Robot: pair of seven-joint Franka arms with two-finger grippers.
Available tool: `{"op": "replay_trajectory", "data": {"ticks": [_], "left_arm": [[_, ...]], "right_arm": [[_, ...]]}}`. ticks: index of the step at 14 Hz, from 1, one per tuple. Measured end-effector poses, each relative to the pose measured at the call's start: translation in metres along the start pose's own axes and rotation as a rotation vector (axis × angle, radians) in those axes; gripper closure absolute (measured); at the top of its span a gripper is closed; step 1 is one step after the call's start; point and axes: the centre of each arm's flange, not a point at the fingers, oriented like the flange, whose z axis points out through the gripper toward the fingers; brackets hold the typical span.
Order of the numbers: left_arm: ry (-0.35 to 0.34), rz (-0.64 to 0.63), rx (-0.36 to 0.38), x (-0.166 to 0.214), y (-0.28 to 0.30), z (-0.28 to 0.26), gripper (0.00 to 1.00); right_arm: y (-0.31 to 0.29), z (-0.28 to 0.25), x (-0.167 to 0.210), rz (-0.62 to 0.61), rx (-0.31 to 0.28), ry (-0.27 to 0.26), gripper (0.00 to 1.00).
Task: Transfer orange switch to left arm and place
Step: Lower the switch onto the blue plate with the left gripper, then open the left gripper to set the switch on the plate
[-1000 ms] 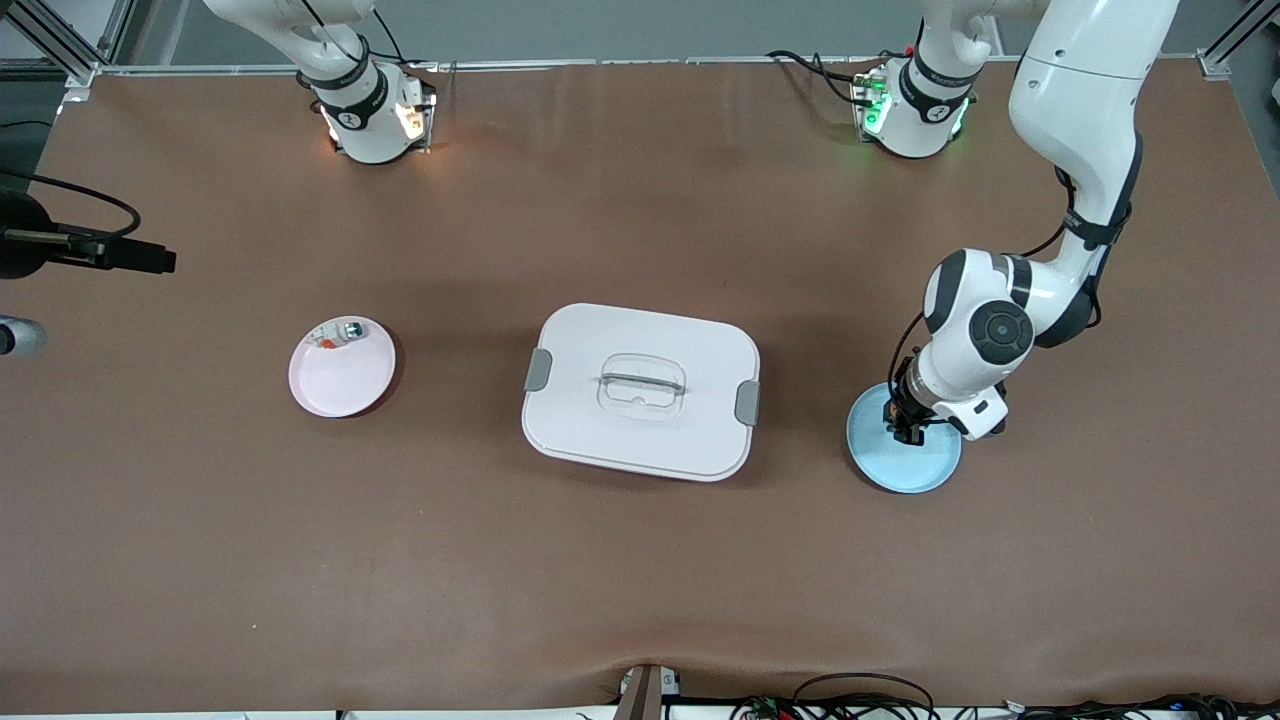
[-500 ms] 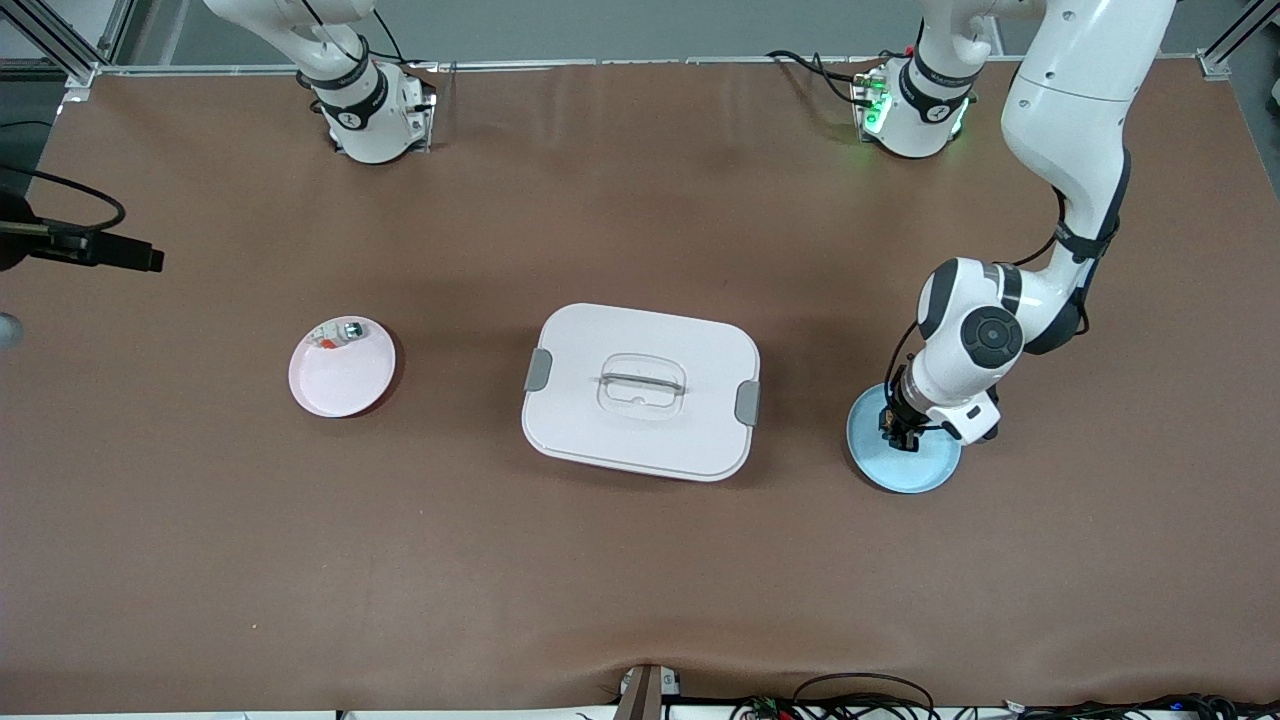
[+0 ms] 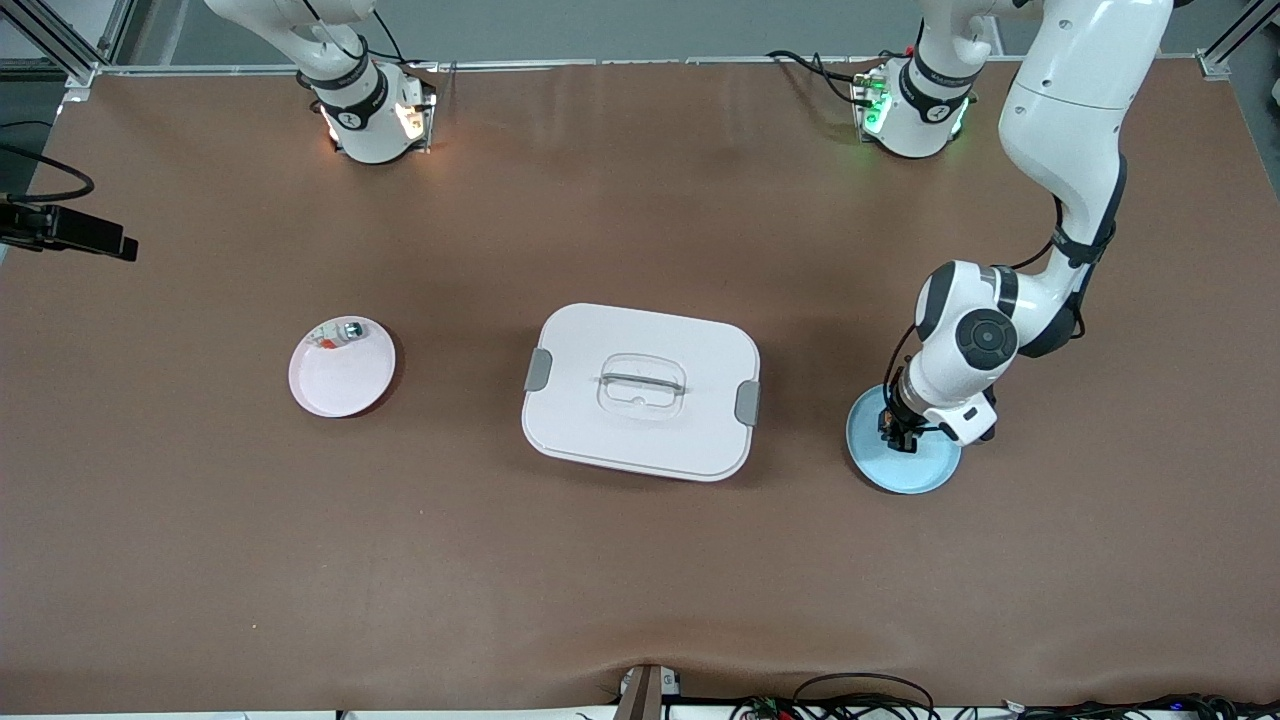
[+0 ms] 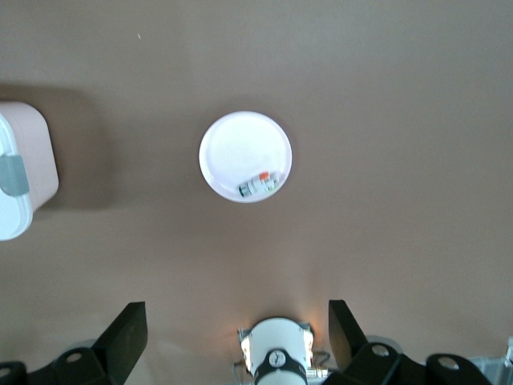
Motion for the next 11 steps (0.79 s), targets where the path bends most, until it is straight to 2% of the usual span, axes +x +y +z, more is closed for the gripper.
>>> {"op": "replay_trajectory", "data": {"ticks": [4, 6, 7, 11], "left_arm": [[0.005, 0.008, -0.002, 0.000, 0.000, 0.000, 0.59], [0.006, 0.008, -0.003, 0.000, 0.000, 0.000, 0.59], [0.006, 0.009, -0.005, 0.000, 0.001, 0.000, 0.54], [0.006, 0.008, -0.006, 0.001, 0.001, 0.000, 0.15]], "right_arm": [[0.000, 0.004, -0.020, -0.004, 0.006, 0.072, 0.00], [0.001, 0.004, -0.028, -0.047, 0.006, 0.108, 0.00], [0.002, 0.004, -0.030, -0.085, 0.005, 0.120, 0.00], [0.010, 0.006, -0.028, -0.167, 0.001, 0.146, 0.00]]}}
